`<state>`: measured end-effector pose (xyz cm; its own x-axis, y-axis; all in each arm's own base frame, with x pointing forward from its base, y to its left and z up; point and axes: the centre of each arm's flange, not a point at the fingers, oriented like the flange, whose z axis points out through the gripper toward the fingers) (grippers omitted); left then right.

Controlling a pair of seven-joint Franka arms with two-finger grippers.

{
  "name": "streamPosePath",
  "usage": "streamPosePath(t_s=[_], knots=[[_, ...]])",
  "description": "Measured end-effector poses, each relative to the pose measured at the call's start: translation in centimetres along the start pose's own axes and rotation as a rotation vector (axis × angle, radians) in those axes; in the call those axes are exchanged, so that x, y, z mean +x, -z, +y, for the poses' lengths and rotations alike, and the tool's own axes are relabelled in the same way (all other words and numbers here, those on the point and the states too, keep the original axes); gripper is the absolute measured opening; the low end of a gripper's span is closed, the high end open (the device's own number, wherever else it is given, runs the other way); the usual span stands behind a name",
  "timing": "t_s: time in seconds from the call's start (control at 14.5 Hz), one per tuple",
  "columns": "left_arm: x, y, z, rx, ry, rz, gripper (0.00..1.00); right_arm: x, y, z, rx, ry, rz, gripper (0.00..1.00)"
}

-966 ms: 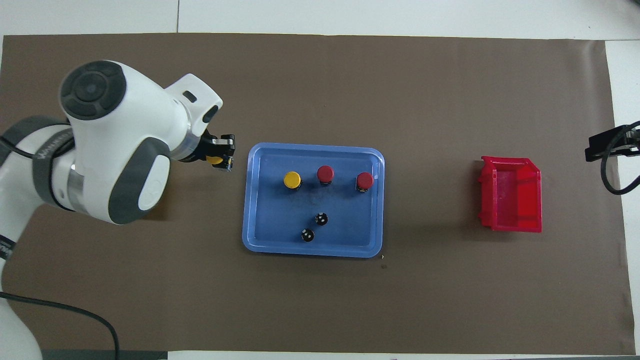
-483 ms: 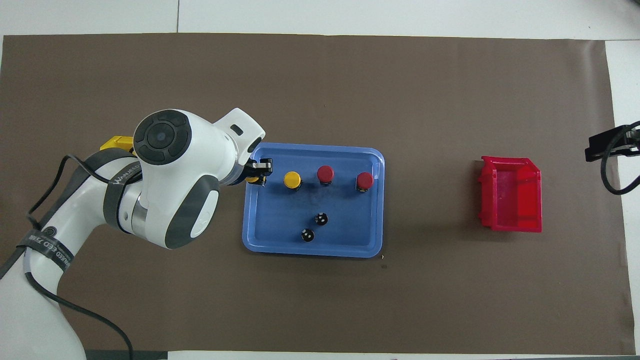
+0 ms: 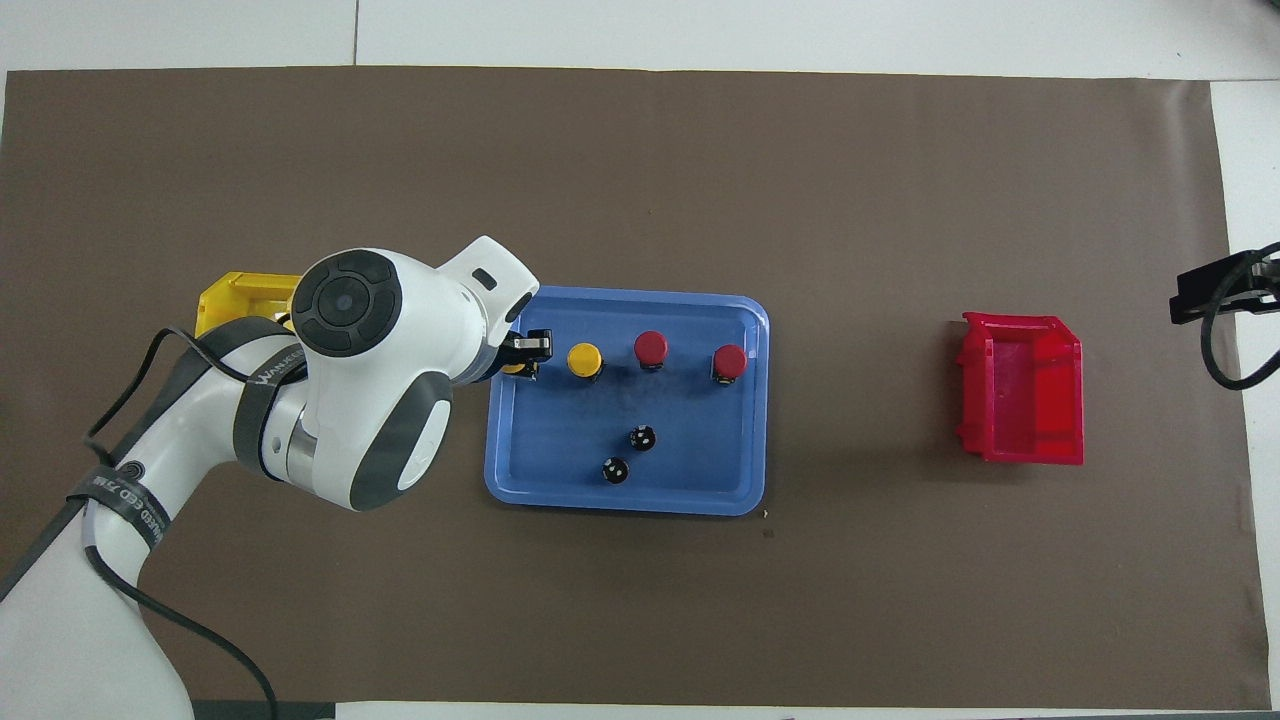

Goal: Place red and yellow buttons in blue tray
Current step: 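Carry the yellow button into the tray and open the left gripper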

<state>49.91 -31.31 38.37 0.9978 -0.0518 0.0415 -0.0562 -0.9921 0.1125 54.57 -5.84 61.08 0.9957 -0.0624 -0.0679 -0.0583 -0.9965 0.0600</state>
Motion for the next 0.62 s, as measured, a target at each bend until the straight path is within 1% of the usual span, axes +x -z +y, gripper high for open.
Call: streamPosePath(t_s=[0.48,0.55,0.62], knots=[[-0.01,-0.12,0.29,-0.004,0.009,0.009,0.41,-0.03,-0.06,-0.03,0.000,0.001,-0.004,1.00],[0.00,-0.12,0.26,-0.004,0.012,0.009,0.47,-0.04,-0.06,-0.03,0.000,0.001,-0.004,1.00],[0.01,-0.12,0.25,-0.004,0.015,0.009,0.56,-0.04,-0.06,-0.03,0.000,0.001,-0.005,1.00]])
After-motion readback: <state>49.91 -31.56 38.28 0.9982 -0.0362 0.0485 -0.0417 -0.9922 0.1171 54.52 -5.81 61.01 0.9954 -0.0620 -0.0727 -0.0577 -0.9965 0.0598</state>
